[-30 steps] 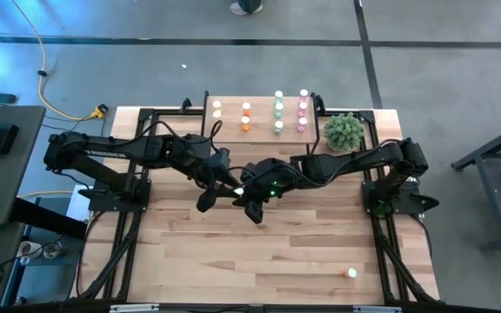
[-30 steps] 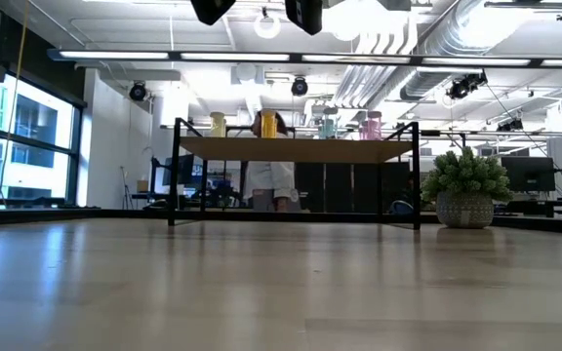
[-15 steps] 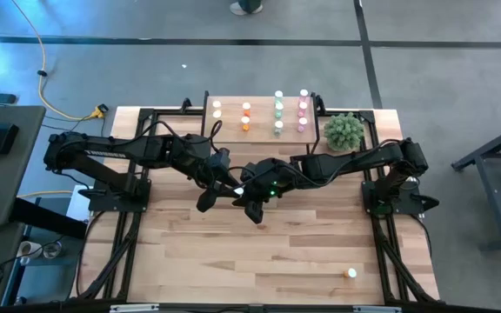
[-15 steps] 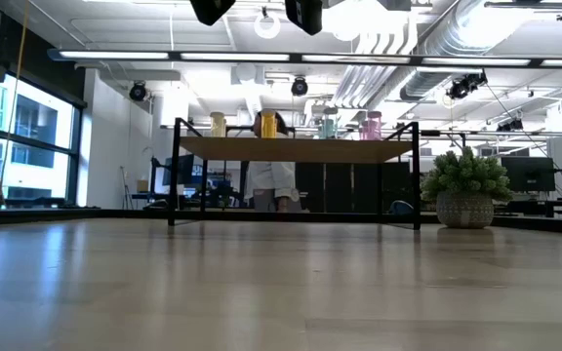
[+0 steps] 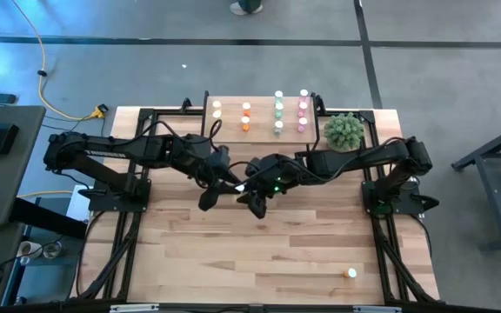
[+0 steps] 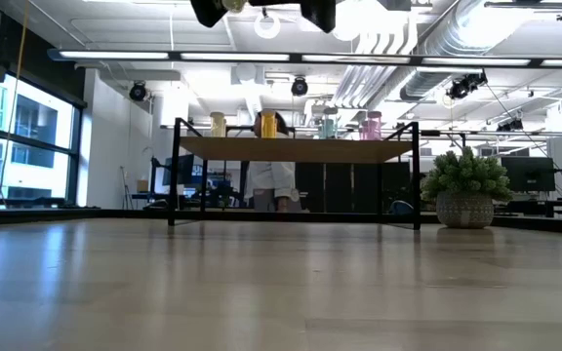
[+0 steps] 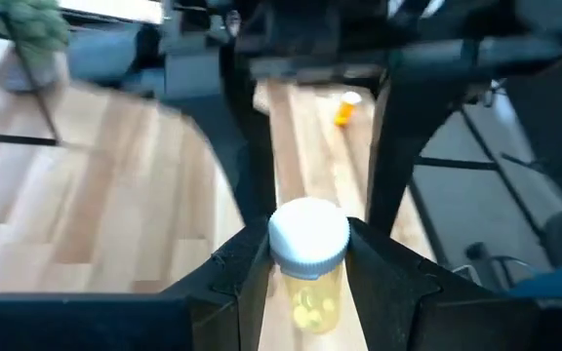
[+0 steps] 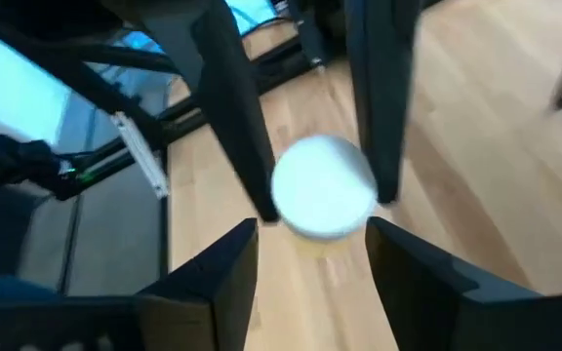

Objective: Pick and place medicine bottles onto shelf by color
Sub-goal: Put the yellow pill bottle on the shelf aligned with the other yellow pill bottles

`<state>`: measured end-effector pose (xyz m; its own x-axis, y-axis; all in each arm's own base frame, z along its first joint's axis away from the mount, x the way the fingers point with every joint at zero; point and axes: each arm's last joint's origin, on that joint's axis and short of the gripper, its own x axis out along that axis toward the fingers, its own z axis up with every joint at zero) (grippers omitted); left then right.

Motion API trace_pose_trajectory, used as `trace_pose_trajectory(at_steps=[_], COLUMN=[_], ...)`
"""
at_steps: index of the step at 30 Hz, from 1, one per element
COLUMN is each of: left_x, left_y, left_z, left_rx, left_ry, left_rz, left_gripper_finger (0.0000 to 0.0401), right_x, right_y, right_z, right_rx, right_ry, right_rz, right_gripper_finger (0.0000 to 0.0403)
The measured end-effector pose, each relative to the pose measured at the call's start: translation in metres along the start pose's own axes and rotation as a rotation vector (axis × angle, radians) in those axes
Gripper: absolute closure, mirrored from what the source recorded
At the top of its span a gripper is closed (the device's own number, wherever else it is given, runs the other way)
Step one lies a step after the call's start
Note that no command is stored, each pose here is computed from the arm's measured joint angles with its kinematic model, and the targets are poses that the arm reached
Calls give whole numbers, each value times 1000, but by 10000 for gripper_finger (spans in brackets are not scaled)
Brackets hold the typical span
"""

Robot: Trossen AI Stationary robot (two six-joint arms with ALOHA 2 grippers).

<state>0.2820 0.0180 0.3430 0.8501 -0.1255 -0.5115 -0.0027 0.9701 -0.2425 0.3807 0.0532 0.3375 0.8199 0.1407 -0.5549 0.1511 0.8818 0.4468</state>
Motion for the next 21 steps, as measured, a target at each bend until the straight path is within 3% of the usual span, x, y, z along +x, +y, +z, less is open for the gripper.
trace_pose_trajectory(at_steps=[14, 21], left_x=[-25, -54], left_y=[8, 8], left_z=[7, 12], left_rx=[53, 116], left_ry=[-94, -190], left_rz=[188, 392], left_gripper_finger=[286, 286], right_x=[-47, -89], right_y=[-2, -13], right_z=[17, 34], right_rx=[-3, -73], right_ry=[-126, -276], right_rz=[-67, -166], right_gripper_finger=[219, 219])
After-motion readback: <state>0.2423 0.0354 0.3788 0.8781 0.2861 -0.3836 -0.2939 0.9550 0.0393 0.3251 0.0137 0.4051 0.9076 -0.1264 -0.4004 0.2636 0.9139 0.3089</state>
